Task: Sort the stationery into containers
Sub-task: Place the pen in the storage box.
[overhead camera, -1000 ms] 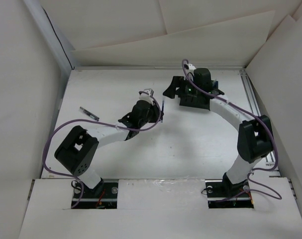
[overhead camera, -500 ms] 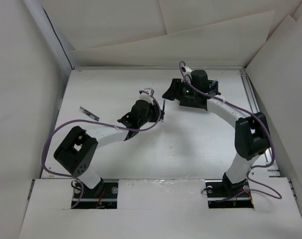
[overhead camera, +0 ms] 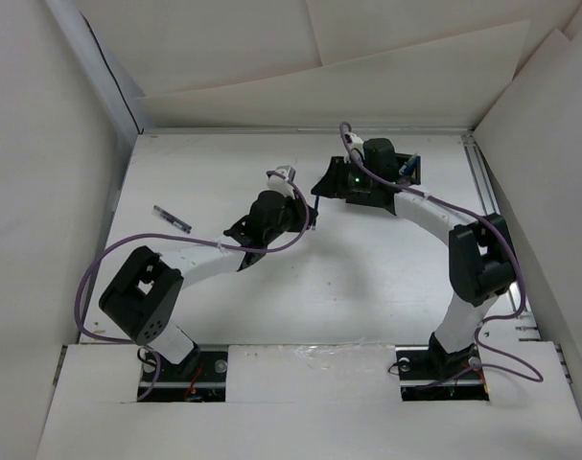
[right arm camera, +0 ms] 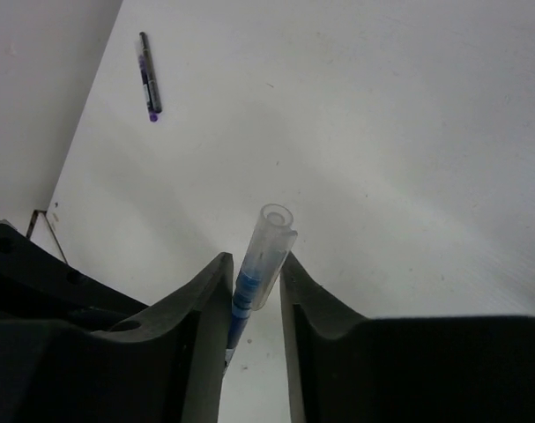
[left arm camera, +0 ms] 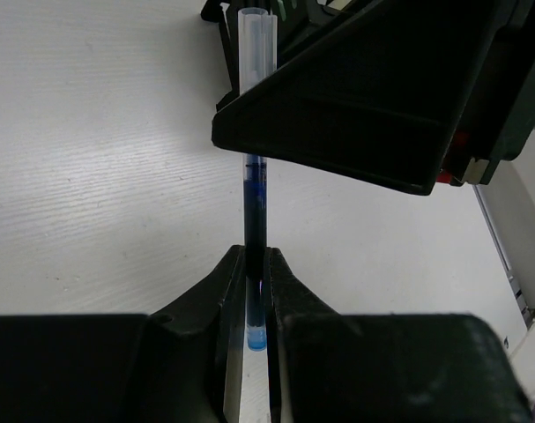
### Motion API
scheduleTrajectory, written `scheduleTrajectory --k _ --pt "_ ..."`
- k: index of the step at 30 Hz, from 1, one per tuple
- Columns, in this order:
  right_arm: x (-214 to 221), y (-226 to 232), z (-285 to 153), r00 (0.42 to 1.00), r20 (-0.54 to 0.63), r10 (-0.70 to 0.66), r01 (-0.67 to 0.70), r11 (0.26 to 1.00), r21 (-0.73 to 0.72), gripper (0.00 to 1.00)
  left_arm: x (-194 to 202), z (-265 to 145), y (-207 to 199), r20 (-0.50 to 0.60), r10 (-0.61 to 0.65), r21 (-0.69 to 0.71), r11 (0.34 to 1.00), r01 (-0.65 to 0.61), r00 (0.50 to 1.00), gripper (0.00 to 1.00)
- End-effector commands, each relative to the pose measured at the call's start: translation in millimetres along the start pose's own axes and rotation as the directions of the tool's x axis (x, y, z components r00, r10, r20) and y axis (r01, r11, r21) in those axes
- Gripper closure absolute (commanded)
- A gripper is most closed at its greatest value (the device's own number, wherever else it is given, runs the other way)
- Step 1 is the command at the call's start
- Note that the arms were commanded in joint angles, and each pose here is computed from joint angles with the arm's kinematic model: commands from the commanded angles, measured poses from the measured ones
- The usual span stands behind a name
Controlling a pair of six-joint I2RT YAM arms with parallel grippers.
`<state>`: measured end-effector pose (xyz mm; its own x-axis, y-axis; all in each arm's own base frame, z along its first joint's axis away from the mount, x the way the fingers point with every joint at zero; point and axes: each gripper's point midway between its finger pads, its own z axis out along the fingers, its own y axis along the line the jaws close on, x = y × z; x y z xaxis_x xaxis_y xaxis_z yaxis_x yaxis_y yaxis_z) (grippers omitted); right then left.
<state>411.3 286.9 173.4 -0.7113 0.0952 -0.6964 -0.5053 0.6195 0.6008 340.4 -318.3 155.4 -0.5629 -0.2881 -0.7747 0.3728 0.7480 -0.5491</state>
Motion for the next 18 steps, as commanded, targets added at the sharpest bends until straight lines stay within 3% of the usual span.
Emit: scheduleTrajectory --k 1,7,9,12,13,14,16,18 --pt "-8.2 12.8 2.9 0.999 0.032 -0.036 0.038 0.998 -0.052 0.69 -30.6 -7.0 -24.1 0.084 -0.001 0.079 0.997 -0.006 0.996 1.0" --pt "-9.5 11.7 -1.2 0.999 0.044 -0.03 0.033 0.998 -0.058 0.93 -32.0 -7.2 -27.4 0.088 -0.001 0.095 0.995 -0.007 0.996 1.0" --pt "-16.8 16.1 -5.0 0.997 0.068 -0.044 0.048 0.997 -0.059 0.95 -31.1 -7.5 -29.0 0.082 -0.01 0.103 0.995 0.001 0.997 0.94" --pt "-21.7 13.3 -14.4 0.995 0.093 -0.035 0.039 0.999 -0.034 0.96 -31.2 -11.6 -29.1 0.089 -0.01 0.108 0.994 0.001 0.996 0.74" --pt "-27.1 3.9 -17.6 0.994 0.11 -0.029 0.03 1.0 -0.008 0.96 -42.7 -19.0 -37.1 0.13 -0.015 0.138 0.99 -0.003 0.991 0.54" --pt "-36.2 8.1 -26.0 0.99 0.135 -0.04 0.041 0.999 -0.009 0.98 -38.8 -23.4 -34.2 0.133 -0.015 0.14 0.99 -0.003 0.991 0.46" --pt "-48.6 0.8 -35.6 0.984 0.173 -0.032 0.028 0.999 0.023 0.98 -46.5 -29.2 -33.9 0.162 -0.02 0.13 0.991 -0.002 0.987 0.35" --pt "-69.3 -8.3 -56.0 0.972 0.234 -0.029 0.016 0.998 0.055 0.99 -53.6 -35.9 -38.4 0.179 -0.013 0.14 0.99 -0.013 0.984 0.31"
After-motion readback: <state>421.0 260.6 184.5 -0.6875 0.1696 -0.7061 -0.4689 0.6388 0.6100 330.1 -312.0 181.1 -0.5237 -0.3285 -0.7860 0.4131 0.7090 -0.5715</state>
